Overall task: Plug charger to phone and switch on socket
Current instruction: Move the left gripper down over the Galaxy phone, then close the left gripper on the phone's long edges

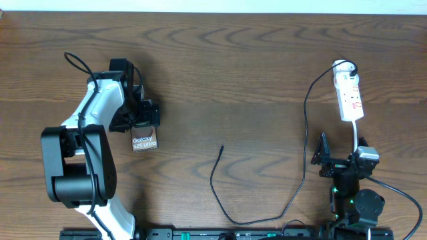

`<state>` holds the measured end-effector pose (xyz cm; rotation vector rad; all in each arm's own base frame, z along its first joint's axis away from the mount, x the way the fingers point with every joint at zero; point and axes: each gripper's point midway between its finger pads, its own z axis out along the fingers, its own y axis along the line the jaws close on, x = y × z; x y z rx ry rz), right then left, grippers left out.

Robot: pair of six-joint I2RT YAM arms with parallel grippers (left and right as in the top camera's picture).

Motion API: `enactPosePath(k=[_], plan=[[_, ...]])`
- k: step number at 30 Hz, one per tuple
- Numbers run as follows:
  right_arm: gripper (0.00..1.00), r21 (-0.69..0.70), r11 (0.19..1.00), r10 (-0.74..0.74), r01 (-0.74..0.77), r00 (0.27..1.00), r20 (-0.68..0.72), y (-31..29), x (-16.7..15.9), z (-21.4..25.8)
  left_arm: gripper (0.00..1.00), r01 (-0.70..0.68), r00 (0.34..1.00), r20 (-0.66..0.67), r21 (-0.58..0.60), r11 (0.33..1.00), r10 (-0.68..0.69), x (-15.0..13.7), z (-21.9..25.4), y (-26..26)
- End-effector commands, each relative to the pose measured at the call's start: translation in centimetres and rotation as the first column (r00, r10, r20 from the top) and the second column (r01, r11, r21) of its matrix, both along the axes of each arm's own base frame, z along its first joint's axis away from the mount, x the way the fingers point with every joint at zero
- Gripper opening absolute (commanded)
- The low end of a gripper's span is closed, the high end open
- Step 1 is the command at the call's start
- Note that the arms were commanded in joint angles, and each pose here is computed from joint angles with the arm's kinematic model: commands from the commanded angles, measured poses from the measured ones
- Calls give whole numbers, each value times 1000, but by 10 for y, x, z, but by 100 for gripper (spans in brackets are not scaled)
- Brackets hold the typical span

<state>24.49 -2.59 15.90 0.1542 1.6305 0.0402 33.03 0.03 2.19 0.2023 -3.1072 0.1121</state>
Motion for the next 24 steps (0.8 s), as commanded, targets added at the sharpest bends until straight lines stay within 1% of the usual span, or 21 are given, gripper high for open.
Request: enactPosePath(k=[1,5,11,18,24], plan=[[99,-14,1000,7,-7,1000,1,2,0,0,99,-12,1000,-8,15,1000,13,-3,-5,4],[99,-14,1000,7,-7,1000,1,2,0,0,100,-13,1000,13,-14,1000,13,1,-7,-1],[99,-14,1000,7,-7,1000,1,2,0,0,100,-13,1000,20,-14,1000,13,2,-7,-1],[99,-14,1000,7,-7,1000,1,2,0,0,100,-13,1000,14,-14,1000,13,-4,-18,-1],[99,-14,1000,7,-7,1000,1,2,0,0,100,-29,999,31,-14,999,29,0,-18,-1]])
